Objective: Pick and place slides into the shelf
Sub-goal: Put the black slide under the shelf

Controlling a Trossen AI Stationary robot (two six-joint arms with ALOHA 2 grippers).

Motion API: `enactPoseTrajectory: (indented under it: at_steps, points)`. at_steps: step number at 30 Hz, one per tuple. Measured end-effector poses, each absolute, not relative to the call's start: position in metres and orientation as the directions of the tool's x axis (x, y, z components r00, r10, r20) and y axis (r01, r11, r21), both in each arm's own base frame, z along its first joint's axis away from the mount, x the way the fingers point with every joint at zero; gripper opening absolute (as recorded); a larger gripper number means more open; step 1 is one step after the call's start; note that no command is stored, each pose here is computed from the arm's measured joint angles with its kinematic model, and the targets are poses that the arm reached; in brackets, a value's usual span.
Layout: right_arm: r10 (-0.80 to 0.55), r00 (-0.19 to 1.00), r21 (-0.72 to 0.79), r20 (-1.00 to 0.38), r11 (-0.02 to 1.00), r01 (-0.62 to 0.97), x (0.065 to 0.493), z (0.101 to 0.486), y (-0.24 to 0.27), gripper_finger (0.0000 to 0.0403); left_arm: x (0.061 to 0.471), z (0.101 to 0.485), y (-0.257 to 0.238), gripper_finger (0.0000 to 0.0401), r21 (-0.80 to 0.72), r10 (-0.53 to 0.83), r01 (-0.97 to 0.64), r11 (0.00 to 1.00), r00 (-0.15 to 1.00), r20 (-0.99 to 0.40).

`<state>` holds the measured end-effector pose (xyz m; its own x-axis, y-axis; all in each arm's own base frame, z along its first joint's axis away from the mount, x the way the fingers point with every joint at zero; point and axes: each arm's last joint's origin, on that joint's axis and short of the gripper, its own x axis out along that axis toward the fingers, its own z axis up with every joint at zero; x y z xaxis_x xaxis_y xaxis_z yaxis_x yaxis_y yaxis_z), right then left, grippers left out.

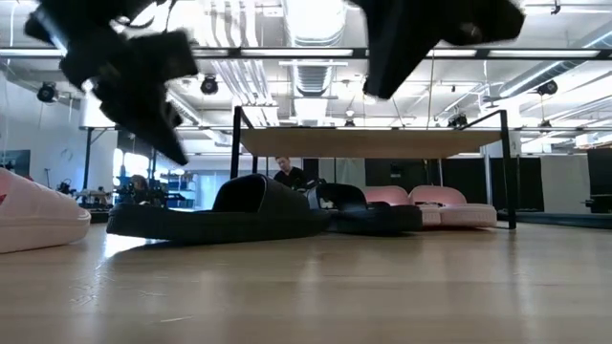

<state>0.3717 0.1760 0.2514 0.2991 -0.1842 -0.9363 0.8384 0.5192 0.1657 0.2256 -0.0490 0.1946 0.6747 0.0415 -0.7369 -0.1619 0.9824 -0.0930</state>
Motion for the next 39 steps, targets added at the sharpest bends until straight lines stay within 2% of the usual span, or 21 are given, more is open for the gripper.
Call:
enactPoseTrajectory:
  at_steps: [5,10,15,20,26,39]
  points:
    - [-0.140,0.359,0.247,-0.923,0.501,0.830,0.383,0.230,0.170,0.0013,0.200,0.172,-0.039,0.0000,-0.073,0.126,-0.274,0.959,0.641,-0.757]
    - [-0.145,0.369,0.251,-0.918,0.507,0.825,0.386,0.224,0.165,0.0013,0.198,0.154,-0.040,0.0000,-0.115,0.047,-0.206,0.972,0.649,-0.760]
    - [-0.145,0.375,0.247,-0.916,0.533,0.809,0.387,0.226,0.163,0.0013,0.201,0.130,-0.041,0.0000,-0.066,0.048,-0.182,0.981,0.561,-0.826]
    - [-0.156,0.384,0.247,-0.910,0.540,0.804,0.388,0.226,0.163,0.0013,0.214,0.120,-0.045,0.0000,-0.074,0.010,-0.126,0.989,0.563,-0.826]
    - [-0.169,0.371,0.230,-0.913,0.537,0.812,0.388,0.223,0.159,0.0013,0.241,0.126,-0.054,0.0000,-0.164,-0.082,-0.066,0.984,0.653,-0.753]
    - [-0.206,0.340,0.182,-0.917,0.543,0.820,0.387,0.217,0.149,0.0013,0.295,0.122,-0.067,0.0000,-0.169,-0.103,-0.027,0.985,0.697,-0.709]
